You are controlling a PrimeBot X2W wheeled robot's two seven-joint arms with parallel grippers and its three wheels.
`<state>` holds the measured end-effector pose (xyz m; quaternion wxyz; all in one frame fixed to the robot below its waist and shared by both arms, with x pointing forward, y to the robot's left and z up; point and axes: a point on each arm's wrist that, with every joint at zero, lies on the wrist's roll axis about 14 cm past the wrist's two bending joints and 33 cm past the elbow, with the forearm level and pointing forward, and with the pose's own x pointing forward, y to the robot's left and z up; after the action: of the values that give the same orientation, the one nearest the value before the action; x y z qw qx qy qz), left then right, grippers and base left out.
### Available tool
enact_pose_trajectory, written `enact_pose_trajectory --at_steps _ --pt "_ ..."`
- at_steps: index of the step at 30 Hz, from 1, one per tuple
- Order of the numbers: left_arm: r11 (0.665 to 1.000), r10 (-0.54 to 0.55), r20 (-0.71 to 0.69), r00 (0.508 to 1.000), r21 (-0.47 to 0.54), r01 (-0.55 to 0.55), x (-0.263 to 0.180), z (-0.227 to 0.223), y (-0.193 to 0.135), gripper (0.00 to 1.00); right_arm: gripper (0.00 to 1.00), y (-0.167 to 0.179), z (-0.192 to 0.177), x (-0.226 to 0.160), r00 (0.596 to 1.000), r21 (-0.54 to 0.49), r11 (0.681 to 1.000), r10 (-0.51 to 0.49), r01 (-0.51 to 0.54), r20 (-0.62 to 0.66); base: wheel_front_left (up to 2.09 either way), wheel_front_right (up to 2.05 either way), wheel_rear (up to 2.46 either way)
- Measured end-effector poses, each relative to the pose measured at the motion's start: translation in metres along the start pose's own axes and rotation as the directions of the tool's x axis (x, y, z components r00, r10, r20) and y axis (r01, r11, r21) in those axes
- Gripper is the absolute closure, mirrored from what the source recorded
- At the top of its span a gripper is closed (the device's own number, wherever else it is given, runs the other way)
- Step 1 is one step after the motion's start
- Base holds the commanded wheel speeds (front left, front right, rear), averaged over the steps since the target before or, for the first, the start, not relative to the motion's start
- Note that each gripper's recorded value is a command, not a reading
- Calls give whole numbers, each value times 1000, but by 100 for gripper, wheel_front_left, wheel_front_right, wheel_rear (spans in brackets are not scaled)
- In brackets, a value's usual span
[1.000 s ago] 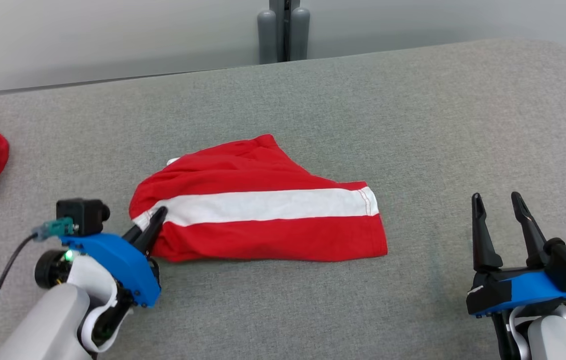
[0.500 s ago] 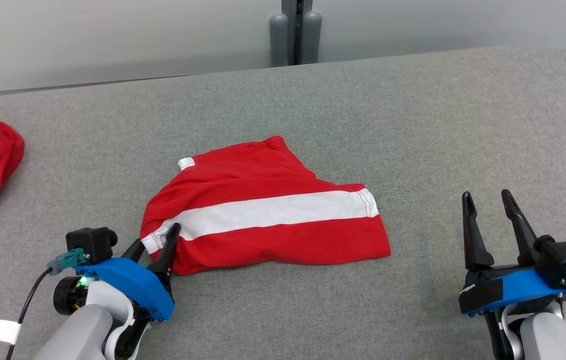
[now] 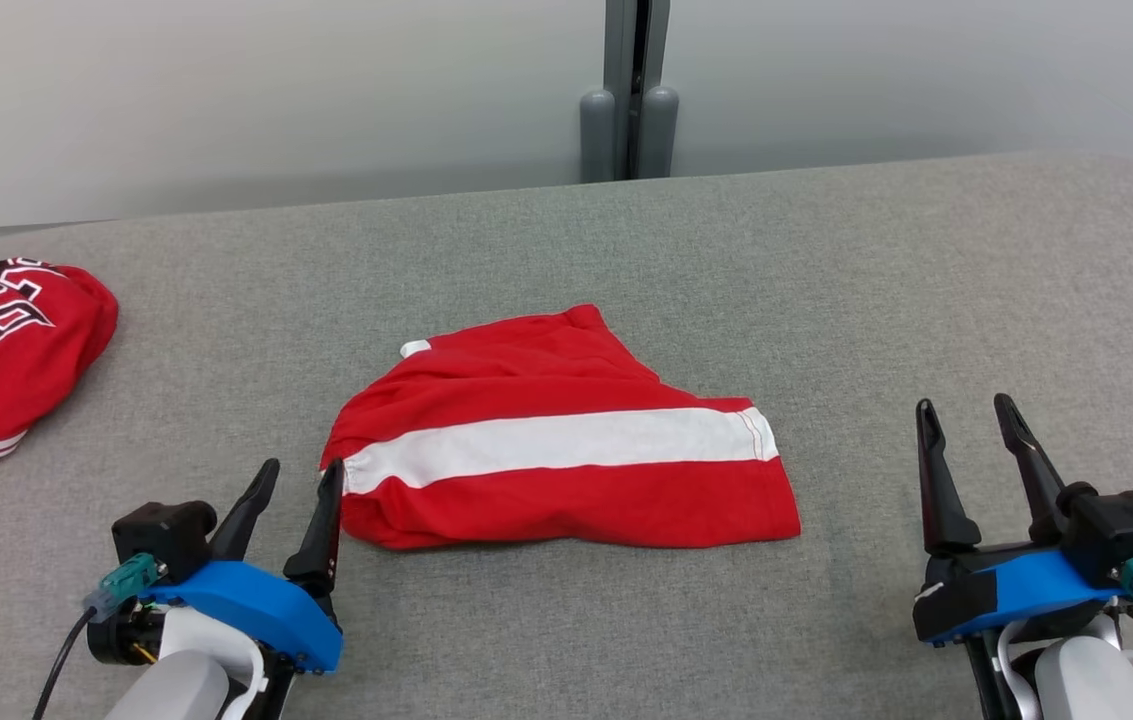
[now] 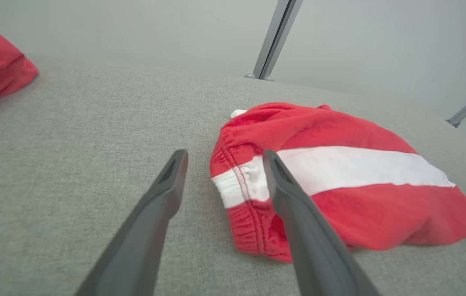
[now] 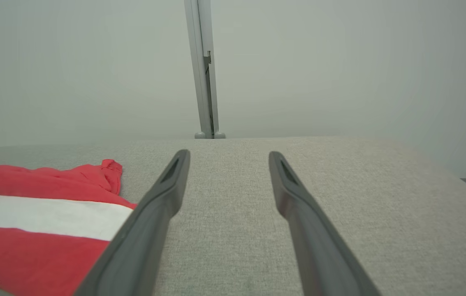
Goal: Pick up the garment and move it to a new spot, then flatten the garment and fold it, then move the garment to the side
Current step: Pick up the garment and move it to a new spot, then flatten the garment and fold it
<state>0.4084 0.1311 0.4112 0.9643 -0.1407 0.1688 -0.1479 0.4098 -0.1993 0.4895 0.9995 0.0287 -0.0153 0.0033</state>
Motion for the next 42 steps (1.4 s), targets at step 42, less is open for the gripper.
enact_pose_trajectory --at_steps 42 --pt "973 231 236 944 -38 -229 -59 16 12 0 0 34 -12 -18 995 39 995 96 -94 -39 0 0 0"
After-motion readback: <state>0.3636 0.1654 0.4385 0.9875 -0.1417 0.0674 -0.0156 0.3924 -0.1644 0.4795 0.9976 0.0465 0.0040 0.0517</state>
